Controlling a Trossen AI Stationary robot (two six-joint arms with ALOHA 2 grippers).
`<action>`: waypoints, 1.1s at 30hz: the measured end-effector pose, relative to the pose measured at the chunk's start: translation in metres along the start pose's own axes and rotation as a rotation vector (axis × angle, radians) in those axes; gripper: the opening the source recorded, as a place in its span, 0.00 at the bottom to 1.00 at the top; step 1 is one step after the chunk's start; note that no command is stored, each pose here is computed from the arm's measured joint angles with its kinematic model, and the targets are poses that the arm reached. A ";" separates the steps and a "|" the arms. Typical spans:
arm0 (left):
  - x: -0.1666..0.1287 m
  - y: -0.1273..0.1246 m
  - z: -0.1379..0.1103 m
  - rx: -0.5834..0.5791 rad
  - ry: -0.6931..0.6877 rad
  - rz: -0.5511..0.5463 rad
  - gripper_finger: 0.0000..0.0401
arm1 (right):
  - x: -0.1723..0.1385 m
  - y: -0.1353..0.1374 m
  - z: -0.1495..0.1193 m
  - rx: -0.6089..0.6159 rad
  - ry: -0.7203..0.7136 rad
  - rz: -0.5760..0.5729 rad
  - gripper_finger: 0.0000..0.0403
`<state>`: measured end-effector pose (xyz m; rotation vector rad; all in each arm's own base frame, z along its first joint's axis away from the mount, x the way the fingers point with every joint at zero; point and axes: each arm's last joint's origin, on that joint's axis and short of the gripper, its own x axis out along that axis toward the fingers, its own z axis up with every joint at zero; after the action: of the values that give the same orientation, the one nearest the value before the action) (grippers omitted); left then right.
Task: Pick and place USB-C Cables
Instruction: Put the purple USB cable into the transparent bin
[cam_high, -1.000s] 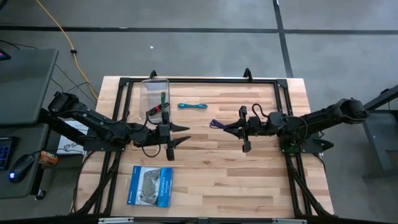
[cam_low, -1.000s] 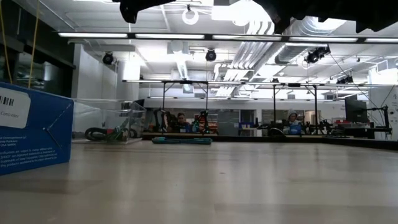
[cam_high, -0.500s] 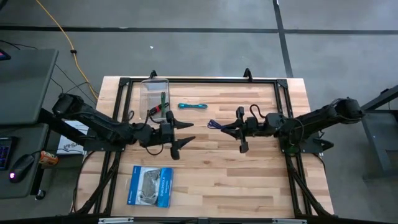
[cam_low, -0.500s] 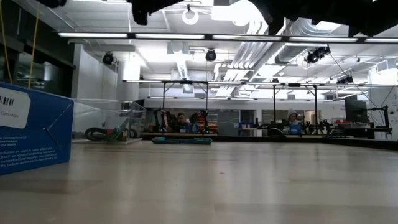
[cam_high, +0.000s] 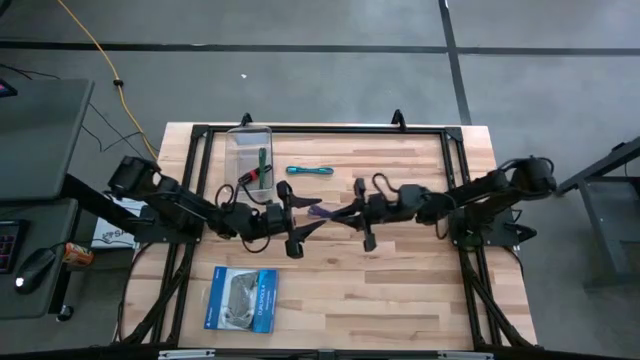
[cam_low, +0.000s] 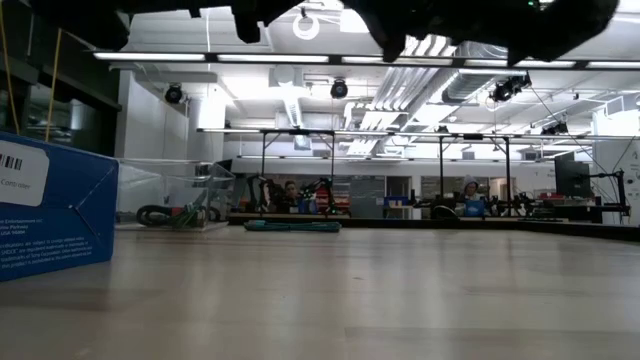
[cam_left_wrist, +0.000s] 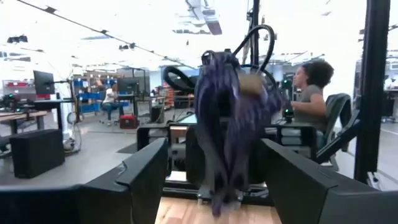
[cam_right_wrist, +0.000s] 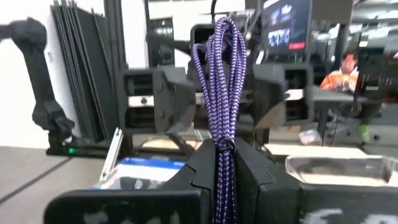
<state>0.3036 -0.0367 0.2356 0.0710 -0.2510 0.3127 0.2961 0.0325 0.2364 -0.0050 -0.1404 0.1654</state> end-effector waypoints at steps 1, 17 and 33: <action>0.000 0.000 -0.001 0.001 0.000 -0.008 0.58 | 0.005 0.000 -0.001 0.001 0.015 0.000 0.04; -0.001 -0.002 -0.001 0.018 0.009 0.017 0.31 | 0.025 -0.001 -0.007 0.005 0.077 0.016 0.04; -0.001 -0.003 -0.004 0.037 0.037 0.016 0.01 | 0.024 -0.002 -0.010 0.014 0.111 -0.010 0.04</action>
<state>0.3042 -0.0392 0.2316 0.0997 -0.2087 0.3340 0.3217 0.0347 0.2296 0.0005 -0.0288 0.1553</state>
